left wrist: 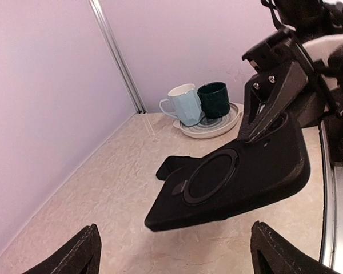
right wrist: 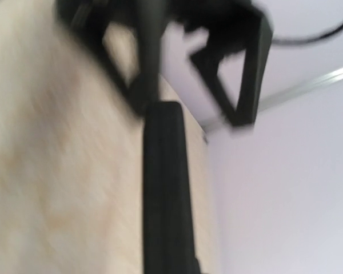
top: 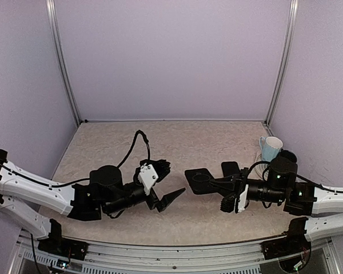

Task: Put the phone into the phone case

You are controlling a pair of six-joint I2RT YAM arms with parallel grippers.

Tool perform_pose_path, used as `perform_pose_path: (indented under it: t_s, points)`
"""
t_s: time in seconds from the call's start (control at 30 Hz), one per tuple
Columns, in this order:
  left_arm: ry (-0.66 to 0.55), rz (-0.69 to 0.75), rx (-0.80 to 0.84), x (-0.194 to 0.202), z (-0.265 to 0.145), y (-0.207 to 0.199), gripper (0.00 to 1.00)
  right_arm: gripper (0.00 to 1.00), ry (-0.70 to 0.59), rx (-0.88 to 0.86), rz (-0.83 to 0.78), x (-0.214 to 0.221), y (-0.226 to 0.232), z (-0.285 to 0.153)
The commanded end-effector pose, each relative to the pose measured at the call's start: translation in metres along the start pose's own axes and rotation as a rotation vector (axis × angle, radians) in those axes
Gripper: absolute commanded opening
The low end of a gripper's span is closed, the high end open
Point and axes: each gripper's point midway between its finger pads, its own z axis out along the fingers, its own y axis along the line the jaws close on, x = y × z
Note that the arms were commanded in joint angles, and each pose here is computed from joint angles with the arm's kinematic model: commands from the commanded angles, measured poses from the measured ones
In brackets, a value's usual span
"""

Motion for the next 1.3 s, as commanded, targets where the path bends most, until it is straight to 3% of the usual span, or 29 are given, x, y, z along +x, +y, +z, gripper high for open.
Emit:
perform_pose_path:
  t_s: [0.0, 0.3, 0.9, 1.0, 1.13, 1.27]
  points:
    - [-0.037, -0.155, -0.003, -0.009, -0.02, 0.027, 0.89, 0.0, 0.097, 0.155, -0.268, 0.004, -0.033, -0.001]
    - [0.018, -0.208, -0.12, 0.001, -0.022, 0.065, 0.89, 0.0, 0.111, 0.086, -0.486, 0.008, -0.003, 0.008]
    - [0.031, -0.24, -0.065, 0.006, 0.0, 0.059, 0.88, 0.0, 0.07, 0.068, -0.315, -0.003, -0.011, 0.012]
    - [0.039, -0.244, -0.054, 0.006, 0.002, 0.057, 0.88, 0.0, 0.043, 0.033, -0.181, -0.009, -0.017, 0.016]
    - [0.038, -0.242, -0.076, 0.005, 0.001, 0.062, 0.88, 0.0, 0.038, -0.07, 0.255, 0.0, -0.034, 0.022]
    - [0.017, -0.237, -0.07, -0.003, -0.002, 0.064, 0.88, 0.0, -0.037, -0.194, 0.593, -0.001, -0.047, 0.026]
